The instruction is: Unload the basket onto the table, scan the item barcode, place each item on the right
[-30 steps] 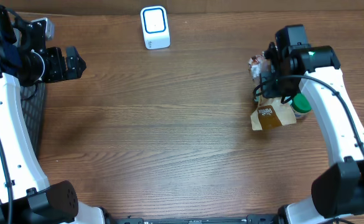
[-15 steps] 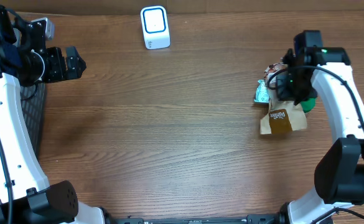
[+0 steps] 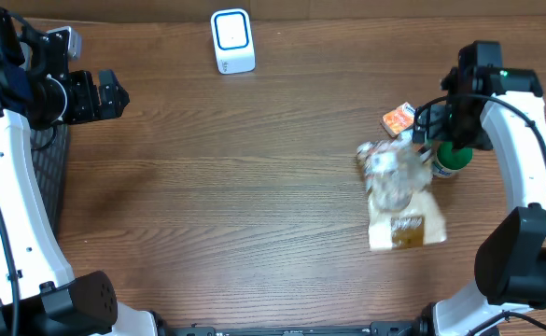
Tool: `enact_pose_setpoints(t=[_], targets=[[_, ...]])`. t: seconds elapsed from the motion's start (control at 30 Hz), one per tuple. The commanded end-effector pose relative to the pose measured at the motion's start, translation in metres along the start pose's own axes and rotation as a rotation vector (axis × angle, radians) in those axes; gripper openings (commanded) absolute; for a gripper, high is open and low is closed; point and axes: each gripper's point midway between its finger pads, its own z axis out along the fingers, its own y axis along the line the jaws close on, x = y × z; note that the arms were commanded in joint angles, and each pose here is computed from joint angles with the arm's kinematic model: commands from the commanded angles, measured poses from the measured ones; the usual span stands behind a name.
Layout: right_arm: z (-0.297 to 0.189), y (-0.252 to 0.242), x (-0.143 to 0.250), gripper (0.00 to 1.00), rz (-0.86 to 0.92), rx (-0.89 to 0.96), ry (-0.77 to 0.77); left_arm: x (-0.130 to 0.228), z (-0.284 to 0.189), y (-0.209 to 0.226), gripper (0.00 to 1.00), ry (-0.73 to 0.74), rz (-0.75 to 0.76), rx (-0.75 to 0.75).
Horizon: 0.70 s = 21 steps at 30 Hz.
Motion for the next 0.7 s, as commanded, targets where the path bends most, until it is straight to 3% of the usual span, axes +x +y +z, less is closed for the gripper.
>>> enact_pose_setpoints(t=[0.0, 0.3, 0.67], targets=[[-0.036, 0.004, -0.027, 0.97, 0.030, -0.030, -0.115, -0.001, 0.000, 0.001, 0.99, -0.004, 0.002, 0.000], [-0.132, 0.021, -0.033, 0.99, 0.017, -0.162, -0.277, -0.001, 0.000, 0.001, 0.99, -0.004, 0.002, 0.000], [-0.242, 0.035, 0.039, 1.00, -0.020, -0.304, -0.459, -0.001, 0.000, 0.001, 0.99, -0.004, 0.002, 0.000]])
